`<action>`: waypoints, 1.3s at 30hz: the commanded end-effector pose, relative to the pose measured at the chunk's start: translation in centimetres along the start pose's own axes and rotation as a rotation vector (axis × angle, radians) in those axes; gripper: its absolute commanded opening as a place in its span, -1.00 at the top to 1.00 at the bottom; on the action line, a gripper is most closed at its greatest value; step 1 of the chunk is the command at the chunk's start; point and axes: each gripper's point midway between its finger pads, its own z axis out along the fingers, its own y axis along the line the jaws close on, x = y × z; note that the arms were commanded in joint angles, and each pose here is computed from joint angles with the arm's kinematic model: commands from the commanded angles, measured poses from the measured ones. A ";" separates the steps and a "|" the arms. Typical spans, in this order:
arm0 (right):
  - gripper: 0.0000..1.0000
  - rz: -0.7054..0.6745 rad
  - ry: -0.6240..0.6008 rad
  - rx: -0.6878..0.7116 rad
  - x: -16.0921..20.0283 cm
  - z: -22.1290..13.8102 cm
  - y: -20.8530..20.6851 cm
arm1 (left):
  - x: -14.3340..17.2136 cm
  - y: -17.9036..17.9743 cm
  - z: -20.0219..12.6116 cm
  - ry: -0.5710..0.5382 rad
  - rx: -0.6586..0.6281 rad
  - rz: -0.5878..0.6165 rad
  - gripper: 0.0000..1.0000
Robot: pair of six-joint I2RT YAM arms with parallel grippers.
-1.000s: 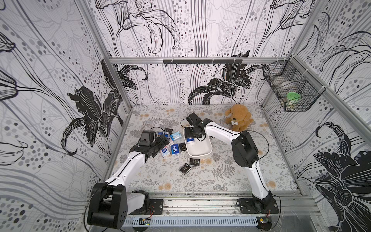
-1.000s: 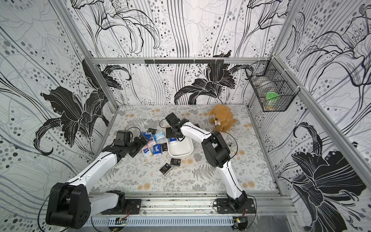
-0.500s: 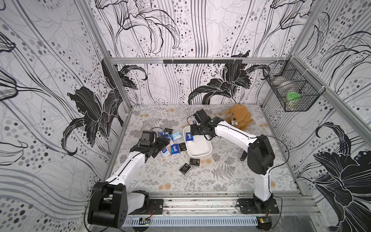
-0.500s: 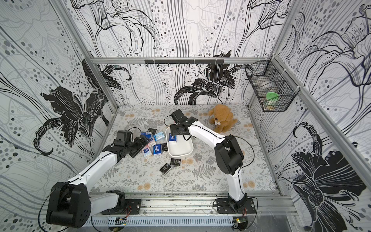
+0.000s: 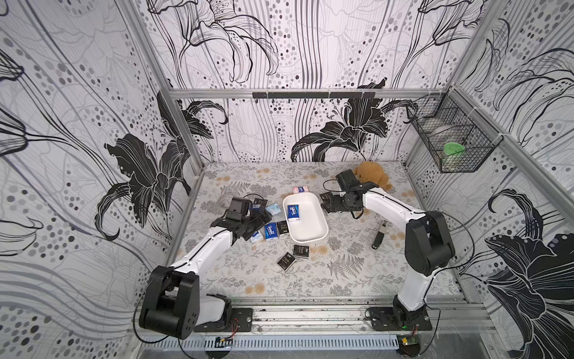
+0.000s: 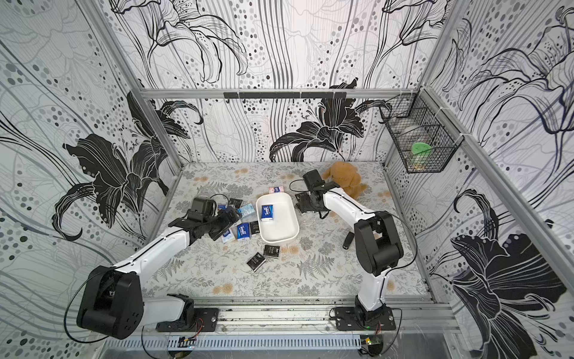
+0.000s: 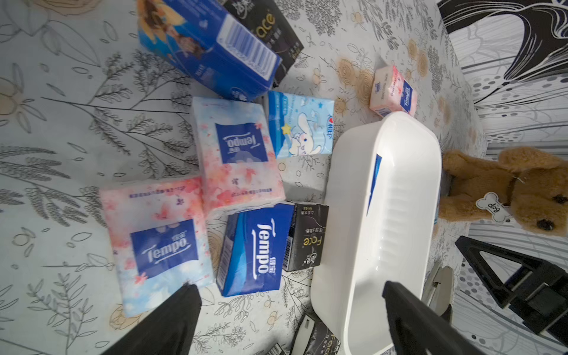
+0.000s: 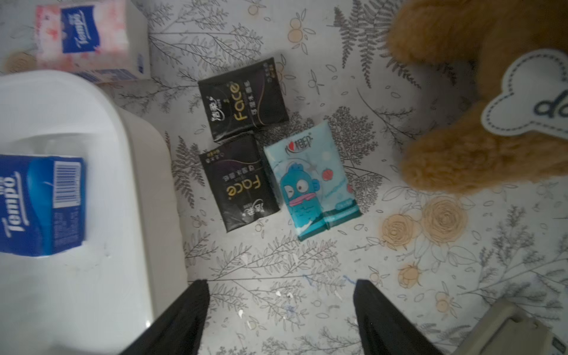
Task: Put the pocket tissues into the storage box
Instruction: Pick up the pocket tissues from the center of the board.
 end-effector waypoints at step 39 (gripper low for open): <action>-0.27 -0.124 0.144 -0.019 -0.3 8.9 -2.9 | -0.2 -1.1 -0.7 -0.024 0.006 0.042 -0.95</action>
